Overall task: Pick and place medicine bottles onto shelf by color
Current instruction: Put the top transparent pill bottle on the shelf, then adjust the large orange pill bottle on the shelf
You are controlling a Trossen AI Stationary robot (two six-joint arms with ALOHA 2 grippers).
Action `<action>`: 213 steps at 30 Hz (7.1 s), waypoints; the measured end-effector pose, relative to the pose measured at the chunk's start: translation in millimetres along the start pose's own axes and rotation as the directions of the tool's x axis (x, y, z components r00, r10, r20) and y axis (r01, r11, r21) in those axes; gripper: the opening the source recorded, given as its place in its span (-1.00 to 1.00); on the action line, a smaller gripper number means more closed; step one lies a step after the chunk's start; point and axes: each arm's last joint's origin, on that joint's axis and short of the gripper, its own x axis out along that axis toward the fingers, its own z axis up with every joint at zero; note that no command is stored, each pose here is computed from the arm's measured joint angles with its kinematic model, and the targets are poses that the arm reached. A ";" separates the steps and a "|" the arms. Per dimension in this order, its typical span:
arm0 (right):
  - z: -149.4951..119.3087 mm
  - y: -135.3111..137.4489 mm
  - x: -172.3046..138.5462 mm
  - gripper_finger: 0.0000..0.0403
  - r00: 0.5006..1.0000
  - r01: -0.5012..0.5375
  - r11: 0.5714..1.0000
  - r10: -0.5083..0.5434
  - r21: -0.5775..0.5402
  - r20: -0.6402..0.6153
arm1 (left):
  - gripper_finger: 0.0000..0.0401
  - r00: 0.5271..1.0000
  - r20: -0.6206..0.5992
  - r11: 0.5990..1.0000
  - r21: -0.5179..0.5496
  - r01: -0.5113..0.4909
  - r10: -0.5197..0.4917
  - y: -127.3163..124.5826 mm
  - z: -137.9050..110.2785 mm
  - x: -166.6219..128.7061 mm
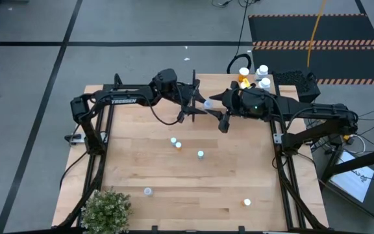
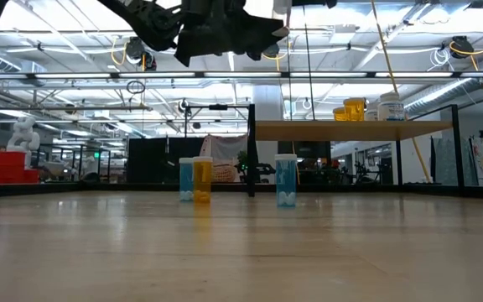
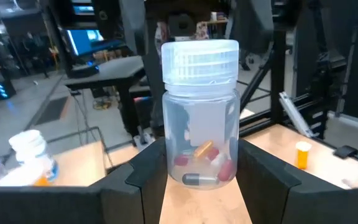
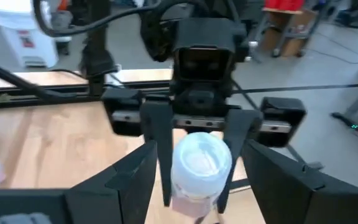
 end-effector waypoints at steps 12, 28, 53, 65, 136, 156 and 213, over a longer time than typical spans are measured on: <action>-5.5 0.2 4.0 0.05 0.998 0.038 0.999 -0.039 -0.009 -0.052 | -0.14 1.000 -0.001 0.999 0.011 -0.030 0.030 1.7 -2.0 1.1; -5.8 0.8 6.7 -0.29 0.998 0.037 0.999 -0.038 -0.028 -0.053 | -0.14 0.999 -0.005 0.999 0.000 -0.040 0.040 1.9 -2.3 1.3; -5.9 -0.7 2.2 -0.26 0.997 0.042 0.998 -0.044 -0.040 -0.058 | 0.32 0.988 -0.046 0.983 -0.104 -0.152 0.148 7.1 -4.9 -2.3; -3.6 -22.3 -10.3 -0.25 0.993 0.112 0.993 -0.113 -0.022 -0.046 | 0.84 0.976 -0.097 0.967 -0.149 -0.207 0.194 19.7 -13.0 -18.2; -116.4 -165.8 79.8 -0.25 0.729 0.680 0.658 -0.556 0.324 -0.400 | 0.84 0.733 -0.356 0.790 0.024 -0.613 0.580 9.9 21.0 -52.4; -110.0 -163.4 65.9 -0.24 0.715 0.697 0.631 -0.575 0.342 -0.396 | 0.84 0.734 -0.355 0.790 0.023 -0.613 0.580 9.9 21.0 -52.4; -102.3 -155.3 55.7 0.22 0.775 0.632 0.669 -0.549 0.392 -0.314 | 0.84 0.734 -0.354 0.790 0.021 -0.613 0.579 9.9 21.0 -52.2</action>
